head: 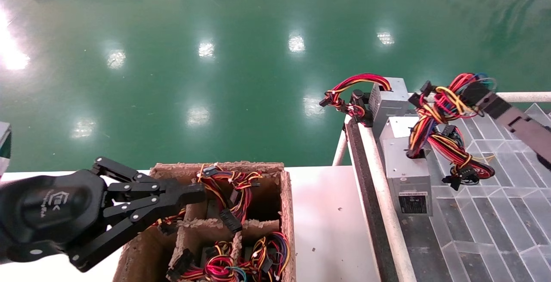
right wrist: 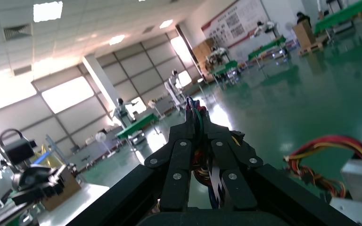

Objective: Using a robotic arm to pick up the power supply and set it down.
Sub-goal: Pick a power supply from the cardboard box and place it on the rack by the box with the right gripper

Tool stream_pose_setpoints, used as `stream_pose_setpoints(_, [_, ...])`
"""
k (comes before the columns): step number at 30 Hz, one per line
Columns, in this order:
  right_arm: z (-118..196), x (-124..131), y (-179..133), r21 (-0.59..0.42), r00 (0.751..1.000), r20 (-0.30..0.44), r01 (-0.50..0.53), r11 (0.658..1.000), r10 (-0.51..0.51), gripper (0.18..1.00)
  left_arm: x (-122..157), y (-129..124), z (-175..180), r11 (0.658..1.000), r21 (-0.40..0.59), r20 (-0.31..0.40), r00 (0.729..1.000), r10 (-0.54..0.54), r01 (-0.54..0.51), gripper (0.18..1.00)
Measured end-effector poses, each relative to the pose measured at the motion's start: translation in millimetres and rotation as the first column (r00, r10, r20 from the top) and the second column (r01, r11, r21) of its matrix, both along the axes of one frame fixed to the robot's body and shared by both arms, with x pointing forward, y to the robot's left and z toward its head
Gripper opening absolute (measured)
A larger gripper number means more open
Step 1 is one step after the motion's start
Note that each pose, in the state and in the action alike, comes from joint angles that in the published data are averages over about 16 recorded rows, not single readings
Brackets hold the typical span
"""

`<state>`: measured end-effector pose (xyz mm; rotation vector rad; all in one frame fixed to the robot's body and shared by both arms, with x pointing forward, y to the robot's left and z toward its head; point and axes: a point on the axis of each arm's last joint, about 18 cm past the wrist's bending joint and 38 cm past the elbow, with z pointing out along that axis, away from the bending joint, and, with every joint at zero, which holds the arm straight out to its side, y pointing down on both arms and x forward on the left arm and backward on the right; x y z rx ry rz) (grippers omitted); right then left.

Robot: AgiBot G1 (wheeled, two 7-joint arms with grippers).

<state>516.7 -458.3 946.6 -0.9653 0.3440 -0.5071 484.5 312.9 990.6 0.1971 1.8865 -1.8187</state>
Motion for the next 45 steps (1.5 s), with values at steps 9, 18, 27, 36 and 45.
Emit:
stream_pose_setpoints(9, [-4,4,-4,-0.035,0.999,-0.029,0.022,0.999,-0.023,0.201,0,0,0,1.0,0.0,0.0,1.0,0.0,0.0,0.191])
stream_pose_setpoints(18, [-9,-2,-21,-0.039,0.996,-0.043,0.079,0.996,-0.081,0.201,0,0,0,1.0,0.0,0.0,1.0,0.0,0.0,0.191])
stream_pose_setpoints(27, [-16,-8,-38,-0.02,0.99,-0.053,0.132,0.991,-0.133,0.201,0,0,0,1.0,0.0,0.0,1.0,0.0,0.0,0.191])
stream_pose_setpoints(36, [-28,-15,-53,-0.018,0.98,-0.084,0.179,0.984,-0.18,0.201,0,0,0,1.0,0.0,0.0,1.0,0.0,0.0,0.191])
stream_pose_setpoints(45, [-33,-17,-65,-0.002,0.97,-0.089,0.227,0.974,-0.226,0.201,0,0,0,1.0,0.0,0.0,1.0,0.0,0.0,0.191])
